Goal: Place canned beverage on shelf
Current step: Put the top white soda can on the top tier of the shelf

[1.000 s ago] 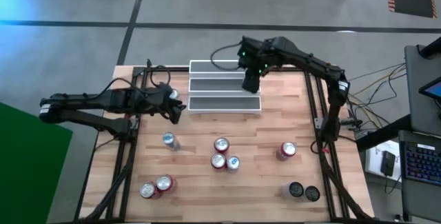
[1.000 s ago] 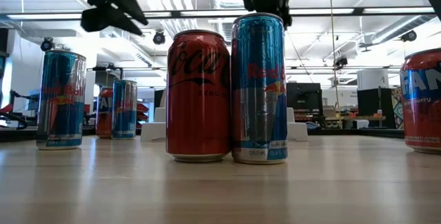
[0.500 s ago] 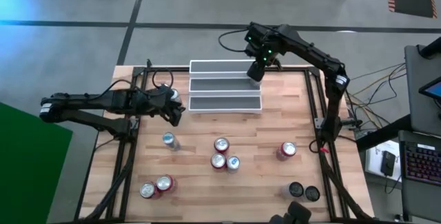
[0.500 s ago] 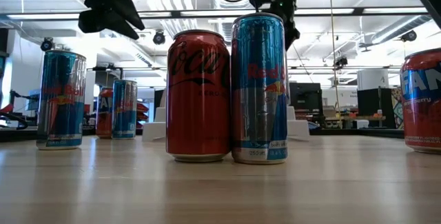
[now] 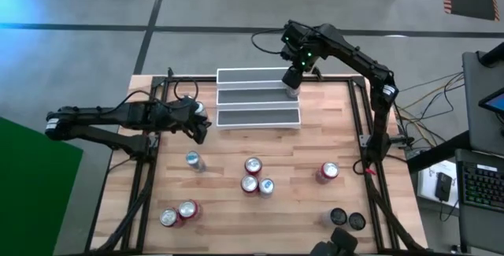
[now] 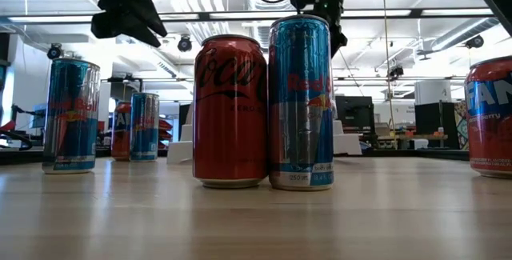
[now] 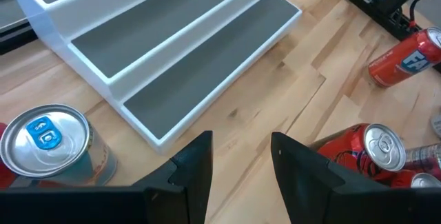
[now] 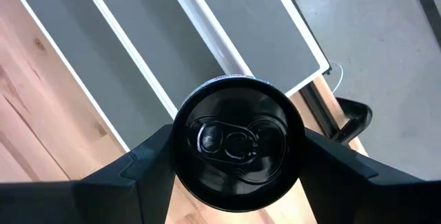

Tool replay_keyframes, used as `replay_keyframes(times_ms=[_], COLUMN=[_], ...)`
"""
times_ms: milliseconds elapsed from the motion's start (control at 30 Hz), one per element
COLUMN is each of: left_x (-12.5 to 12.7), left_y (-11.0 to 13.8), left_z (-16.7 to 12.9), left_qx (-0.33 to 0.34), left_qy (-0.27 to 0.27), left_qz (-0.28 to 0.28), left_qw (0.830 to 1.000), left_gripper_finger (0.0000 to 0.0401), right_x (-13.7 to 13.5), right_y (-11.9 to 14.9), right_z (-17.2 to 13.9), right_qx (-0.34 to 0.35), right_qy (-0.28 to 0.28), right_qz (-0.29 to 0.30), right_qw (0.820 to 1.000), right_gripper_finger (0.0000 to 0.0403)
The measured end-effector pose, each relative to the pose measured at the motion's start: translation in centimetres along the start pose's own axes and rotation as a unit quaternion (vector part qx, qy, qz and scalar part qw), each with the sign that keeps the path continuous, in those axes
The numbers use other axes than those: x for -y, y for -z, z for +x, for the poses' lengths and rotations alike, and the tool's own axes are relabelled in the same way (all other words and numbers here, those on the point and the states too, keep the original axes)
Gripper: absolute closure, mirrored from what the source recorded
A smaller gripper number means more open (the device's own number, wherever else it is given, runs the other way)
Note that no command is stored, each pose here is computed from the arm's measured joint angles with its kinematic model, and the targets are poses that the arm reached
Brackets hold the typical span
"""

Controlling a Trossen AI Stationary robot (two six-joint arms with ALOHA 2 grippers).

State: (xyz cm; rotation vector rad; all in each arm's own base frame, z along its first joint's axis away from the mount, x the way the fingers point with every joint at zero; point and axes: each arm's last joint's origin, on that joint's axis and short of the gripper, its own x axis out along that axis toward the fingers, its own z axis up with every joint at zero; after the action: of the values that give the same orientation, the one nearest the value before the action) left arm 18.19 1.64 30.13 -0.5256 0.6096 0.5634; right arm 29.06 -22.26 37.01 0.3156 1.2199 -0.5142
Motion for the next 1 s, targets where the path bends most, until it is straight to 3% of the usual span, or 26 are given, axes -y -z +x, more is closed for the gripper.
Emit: replay_keyframes(times_ms=[367,1000], left_x=[-0.2,-0.4], left_y=[0.2,0.6], left_z=[0.0,0.3], left_qx=[-0.01,-0.028], left_qy=[-0.008,-0.023], left_qz=[0.003,0.011], left_qw=[1.0,0.999], left_gripper_finger=[0.0269,0.0269], right_x=[0.2,0.7], right_y=[-0.4,-1.2], right_z=[-2.5,-2.0], right_qx=[0.05,0.07], right_qy=[0.007,0.028], right_qz=[-0.003,0.009], right_qw=[0.999,0.997], right_gripper_finger=[0.0158,0.0158])
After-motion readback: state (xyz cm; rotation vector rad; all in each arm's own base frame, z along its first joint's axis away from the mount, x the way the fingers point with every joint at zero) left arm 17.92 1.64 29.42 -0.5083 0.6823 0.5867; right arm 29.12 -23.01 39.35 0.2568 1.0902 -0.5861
